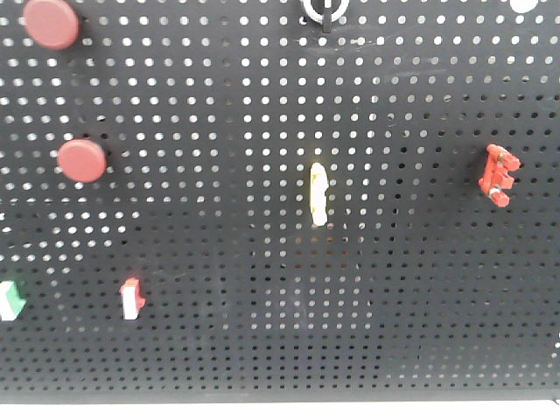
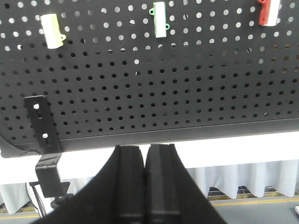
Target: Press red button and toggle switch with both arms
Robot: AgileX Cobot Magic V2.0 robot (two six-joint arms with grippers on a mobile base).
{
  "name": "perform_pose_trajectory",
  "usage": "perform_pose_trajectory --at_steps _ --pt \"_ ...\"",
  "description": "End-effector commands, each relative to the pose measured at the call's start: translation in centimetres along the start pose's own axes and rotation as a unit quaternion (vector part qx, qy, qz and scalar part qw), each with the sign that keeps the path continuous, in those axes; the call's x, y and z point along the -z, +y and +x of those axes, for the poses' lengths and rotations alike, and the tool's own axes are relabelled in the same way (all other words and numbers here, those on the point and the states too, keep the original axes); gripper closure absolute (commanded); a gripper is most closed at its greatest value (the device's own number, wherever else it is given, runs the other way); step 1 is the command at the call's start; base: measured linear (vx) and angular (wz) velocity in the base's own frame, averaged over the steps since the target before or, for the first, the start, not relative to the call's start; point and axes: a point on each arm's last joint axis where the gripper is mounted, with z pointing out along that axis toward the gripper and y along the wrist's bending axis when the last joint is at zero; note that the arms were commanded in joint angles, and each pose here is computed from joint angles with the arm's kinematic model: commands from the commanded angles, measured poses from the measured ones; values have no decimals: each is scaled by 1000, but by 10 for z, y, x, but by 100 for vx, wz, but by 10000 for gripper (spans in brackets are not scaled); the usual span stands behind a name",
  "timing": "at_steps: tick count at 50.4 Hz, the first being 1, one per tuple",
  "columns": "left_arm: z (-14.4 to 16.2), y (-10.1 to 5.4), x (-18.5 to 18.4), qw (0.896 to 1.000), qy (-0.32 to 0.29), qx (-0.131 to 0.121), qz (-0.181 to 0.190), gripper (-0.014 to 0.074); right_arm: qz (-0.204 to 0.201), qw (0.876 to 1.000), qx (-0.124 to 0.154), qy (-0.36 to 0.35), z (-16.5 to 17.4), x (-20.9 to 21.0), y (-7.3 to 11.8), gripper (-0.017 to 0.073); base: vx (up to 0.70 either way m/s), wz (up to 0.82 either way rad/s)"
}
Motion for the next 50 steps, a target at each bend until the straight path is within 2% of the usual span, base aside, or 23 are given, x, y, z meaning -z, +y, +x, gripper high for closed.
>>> perform_pose_trajectory --at_steps 1,23,28,34,43,50 --pt "1 -1 0 999 -36 7 3 592 -3 999 3 -46 -5 1 1 563 3 -1" --pt "1 -1 0 999 -36 7 3 592 -3 999 3 -46 -5 1 1 563 1 0" --pt "1 -1 0 999 -36 7 3 592 -2 999 10 -48 -6 1 1 563 0 0" --pt "-1 -1 0 999 -42 7 3 592 -9 997 -17 -70 -10 1 2 563 0 0" --pt "-8 -1 1 997 -80 16 4 592 -12 995 -6 -101 -15 2 2 563 0 0" --pt "-22 -1 4 988 -153 20 7 592 -20 986 -7 -164 -26 5 4 563 0 0"
